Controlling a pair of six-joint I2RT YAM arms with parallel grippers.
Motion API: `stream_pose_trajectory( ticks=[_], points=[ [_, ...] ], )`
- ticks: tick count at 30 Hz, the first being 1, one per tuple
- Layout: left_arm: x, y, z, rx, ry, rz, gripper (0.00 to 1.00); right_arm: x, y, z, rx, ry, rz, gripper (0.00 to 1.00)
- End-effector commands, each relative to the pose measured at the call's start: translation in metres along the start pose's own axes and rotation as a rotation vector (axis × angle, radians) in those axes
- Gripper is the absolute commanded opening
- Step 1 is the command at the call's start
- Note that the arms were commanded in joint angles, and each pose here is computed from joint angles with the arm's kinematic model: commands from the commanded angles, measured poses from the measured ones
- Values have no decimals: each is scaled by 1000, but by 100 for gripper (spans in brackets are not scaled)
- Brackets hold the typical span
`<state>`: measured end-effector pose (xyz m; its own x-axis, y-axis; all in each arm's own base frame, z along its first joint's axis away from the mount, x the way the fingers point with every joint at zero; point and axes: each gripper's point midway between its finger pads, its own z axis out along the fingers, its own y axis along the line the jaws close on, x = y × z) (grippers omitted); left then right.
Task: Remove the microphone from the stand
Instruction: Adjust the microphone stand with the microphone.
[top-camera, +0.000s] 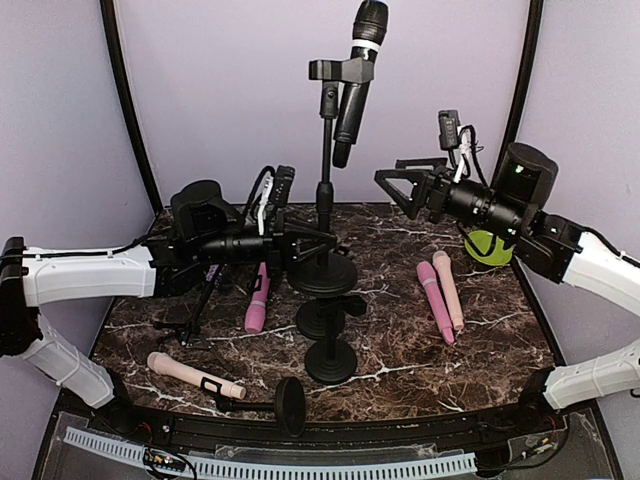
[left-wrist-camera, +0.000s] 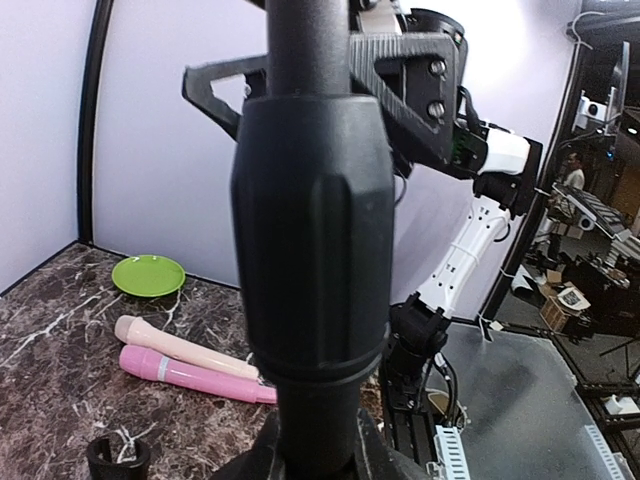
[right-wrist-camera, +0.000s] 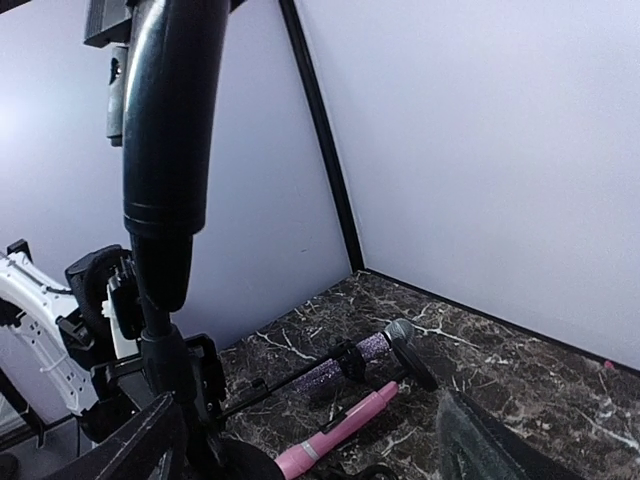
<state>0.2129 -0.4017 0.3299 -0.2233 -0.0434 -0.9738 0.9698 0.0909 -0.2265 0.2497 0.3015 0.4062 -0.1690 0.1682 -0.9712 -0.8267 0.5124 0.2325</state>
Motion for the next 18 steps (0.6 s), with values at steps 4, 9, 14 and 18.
stream_pose_trajectory(
  ticks=[4, 9, 14, 18],
  points=[
    [-37, -37, -1, 188, -78, 85, 0, -84, 45, -13, -358, -178, -49, 92],
    [-36, -40, -1, 206, -72, 79, 0, -96, 61, 0, -506, -156, -46, 86],
    [-34, -35, 0, 177, -59, 74, 0, -94, 76, 2, -644, -140, -22, 78],
    [-32, -32, 1, 165, -50, 69, 0, -92, 73, 7, -644, -130, -7, 67]
  ],
)
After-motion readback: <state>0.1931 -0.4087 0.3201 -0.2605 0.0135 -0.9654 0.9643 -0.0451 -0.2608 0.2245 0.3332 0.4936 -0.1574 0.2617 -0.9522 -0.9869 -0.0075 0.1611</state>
